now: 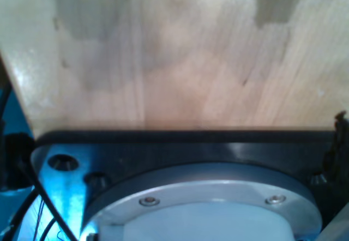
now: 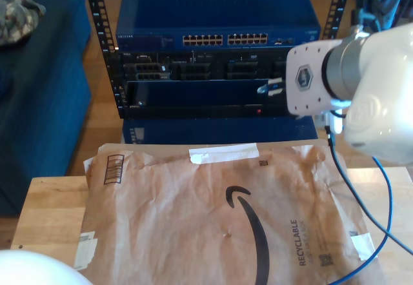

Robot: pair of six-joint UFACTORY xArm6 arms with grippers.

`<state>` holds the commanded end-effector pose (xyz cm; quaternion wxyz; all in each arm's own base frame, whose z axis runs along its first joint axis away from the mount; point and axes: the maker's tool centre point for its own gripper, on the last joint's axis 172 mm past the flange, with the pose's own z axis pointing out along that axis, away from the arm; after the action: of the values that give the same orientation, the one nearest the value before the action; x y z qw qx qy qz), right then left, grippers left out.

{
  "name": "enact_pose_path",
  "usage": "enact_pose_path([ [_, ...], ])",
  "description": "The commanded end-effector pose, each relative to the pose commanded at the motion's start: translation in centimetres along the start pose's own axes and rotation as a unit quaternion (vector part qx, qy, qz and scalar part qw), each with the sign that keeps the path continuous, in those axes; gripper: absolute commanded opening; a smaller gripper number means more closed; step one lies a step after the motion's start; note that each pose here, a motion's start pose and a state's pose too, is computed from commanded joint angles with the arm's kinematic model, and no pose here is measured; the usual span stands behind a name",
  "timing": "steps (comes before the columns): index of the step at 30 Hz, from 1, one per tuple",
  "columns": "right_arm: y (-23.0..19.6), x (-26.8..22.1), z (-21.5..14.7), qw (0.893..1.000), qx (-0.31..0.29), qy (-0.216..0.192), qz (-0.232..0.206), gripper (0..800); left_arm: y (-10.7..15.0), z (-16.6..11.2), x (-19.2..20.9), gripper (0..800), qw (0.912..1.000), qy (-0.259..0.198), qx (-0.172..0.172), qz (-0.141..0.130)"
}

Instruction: Grab the cable and plug it in

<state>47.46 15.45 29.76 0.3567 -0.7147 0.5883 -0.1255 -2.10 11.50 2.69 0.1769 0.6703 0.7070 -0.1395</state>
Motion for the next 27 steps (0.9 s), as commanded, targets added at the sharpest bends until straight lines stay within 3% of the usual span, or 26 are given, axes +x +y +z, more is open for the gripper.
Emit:
enact_pose_path([
  [7,1.6,0.6,0.7,0.999,0.024,0.018,-0.030,0,0.0,0.0,0.0,800,1.0000,0.000,0.000,0.000],
  [18,-2.3,0.6,0.0,0.993,0.105,0.042,-0.036,0,0.0,0.0,0.0,800,1.0000,0.000,0.000,0.000],
  [27,-4.3,-1.3,1.2,0.979,0.182,0.064,-0.066,0,0.0,0.0,0.0,800,1.0000,0.000,0.000,0.000],
])
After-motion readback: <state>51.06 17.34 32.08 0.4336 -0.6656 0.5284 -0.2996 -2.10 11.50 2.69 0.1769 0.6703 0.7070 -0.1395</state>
